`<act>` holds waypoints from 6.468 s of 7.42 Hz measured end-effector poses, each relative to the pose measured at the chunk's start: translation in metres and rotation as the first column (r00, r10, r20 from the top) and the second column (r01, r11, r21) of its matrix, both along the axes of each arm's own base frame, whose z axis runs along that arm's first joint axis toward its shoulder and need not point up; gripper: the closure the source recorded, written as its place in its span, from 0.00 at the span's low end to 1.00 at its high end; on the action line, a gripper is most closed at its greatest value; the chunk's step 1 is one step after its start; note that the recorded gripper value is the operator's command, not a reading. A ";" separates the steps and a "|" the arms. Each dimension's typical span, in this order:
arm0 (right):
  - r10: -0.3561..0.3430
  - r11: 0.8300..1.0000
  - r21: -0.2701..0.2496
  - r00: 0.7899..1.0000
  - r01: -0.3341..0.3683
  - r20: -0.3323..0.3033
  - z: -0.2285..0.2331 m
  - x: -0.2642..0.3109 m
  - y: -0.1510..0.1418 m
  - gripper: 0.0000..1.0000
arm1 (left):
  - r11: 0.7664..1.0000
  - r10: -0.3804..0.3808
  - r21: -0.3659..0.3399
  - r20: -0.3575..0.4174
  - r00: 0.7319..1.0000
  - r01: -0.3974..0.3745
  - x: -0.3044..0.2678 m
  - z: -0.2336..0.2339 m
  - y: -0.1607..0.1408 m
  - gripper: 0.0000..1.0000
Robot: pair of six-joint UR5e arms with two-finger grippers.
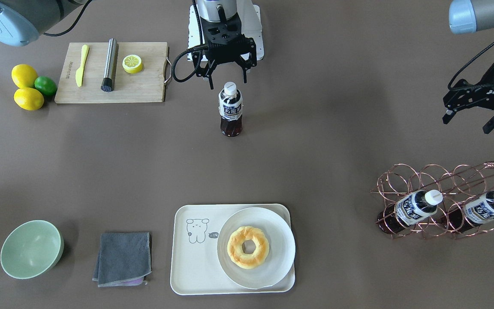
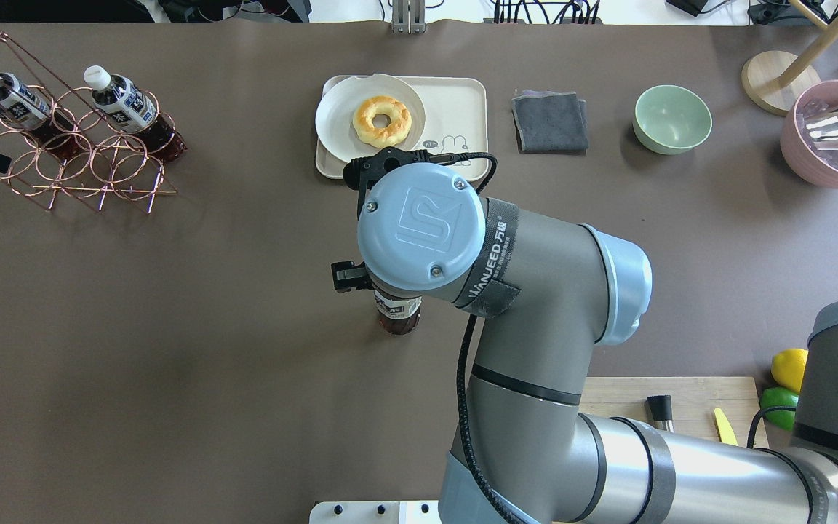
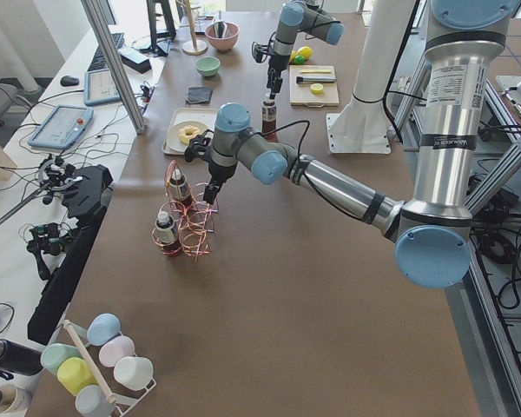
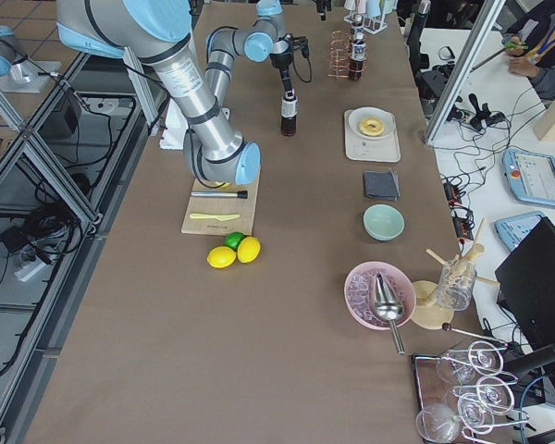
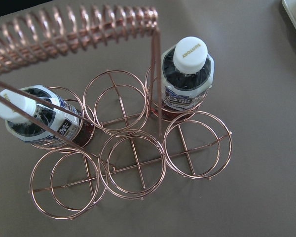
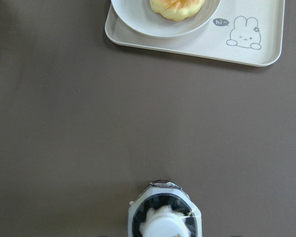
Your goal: Place tea on tray
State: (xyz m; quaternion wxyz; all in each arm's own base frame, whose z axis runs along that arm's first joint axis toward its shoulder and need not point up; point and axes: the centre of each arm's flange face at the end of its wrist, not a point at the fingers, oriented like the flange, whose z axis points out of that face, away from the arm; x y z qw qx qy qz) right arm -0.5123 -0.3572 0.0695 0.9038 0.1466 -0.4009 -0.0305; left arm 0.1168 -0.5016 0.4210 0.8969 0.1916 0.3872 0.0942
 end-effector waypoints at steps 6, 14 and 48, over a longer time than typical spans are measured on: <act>0.002 1.000 0.016 1.000 -0.002 -0.026 0.003 -0.013 0.003 1.00 | 1.000 -0.002 -0.002 0.001 1.000 0.002 0.000 0.001 0.000 0.03; 0.033 0.999 0.019 0.999 -0.032 -0.041 -0.002 0.075 -0.206 1.00 | 1.000 -0.023 -0.013 -0.131 0.991 0.021 -0.089 0.073 0.083 0.03; -0.279 0.947 -0.194 0.956 0.258 -0.092 0.538 0.565 -0.112 0.00 | 0.968 0.027 -0.250 0.076 0.997 -0.007 -0.231 0.182 0.067 0.03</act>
